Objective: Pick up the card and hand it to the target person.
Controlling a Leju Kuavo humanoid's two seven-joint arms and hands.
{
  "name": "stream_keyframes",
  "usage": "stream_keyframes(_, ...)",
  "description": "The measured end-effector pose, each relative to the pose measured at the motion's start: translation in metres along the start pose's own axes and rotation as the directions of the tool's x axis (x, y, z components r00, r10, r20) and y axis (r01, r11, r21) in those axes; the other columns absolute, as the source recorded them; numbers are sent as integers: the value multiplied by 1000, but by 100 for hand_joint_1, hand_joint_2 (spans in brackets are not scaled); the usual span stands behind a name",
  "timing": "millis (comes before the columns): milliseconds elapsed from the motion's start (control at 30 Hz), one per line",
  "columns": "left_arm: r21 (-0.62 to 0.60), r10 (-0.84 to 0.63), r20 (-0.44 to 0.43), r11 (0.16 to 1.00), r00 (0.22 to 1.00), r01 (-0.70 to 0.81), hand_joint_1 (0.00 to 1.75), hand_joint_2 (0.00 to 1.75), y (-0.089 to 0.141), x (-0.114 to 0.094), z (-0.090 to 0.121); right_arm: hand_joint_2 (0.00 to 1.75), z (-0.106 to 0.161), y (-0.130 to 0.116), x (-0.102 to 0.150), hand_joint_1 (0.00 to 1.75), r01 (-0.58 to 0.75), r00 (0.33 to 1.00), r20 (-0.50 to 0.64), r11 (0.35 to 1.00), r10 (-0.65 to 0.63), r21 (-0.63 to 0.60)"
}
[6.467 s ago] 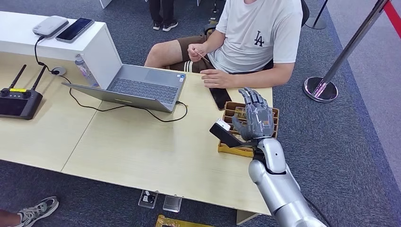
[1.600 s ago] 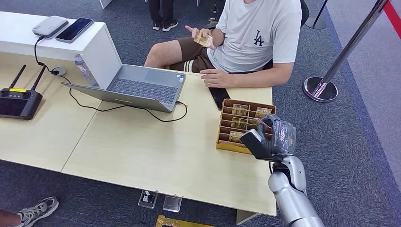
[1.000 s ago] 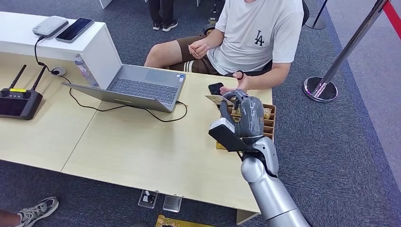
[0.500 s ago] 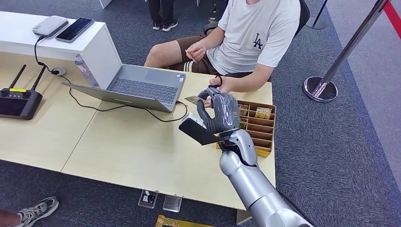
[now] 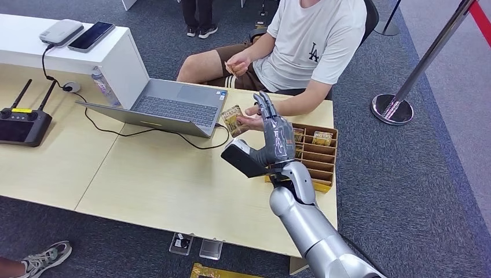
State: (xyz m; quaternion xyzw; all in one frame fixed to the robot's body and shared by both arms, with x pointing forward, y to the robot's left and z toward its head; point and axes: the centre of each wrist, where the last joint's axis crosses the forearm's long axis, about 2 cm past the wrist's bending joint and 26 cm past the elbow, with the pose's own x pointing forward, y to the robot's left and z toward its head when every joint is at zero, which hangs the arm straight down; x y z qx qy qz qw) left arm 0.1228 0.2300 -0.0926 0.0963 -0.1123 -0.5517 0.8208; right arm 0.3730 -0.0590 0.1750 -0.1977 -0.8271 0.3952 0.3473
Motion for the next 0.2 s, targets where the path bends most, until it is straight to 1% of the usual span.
stream_keyframes(200,11,2,6,1000,1000,-2,0,0,0,1,0,175,1,1,0,0,-8,1000,-4,1000,8,5)
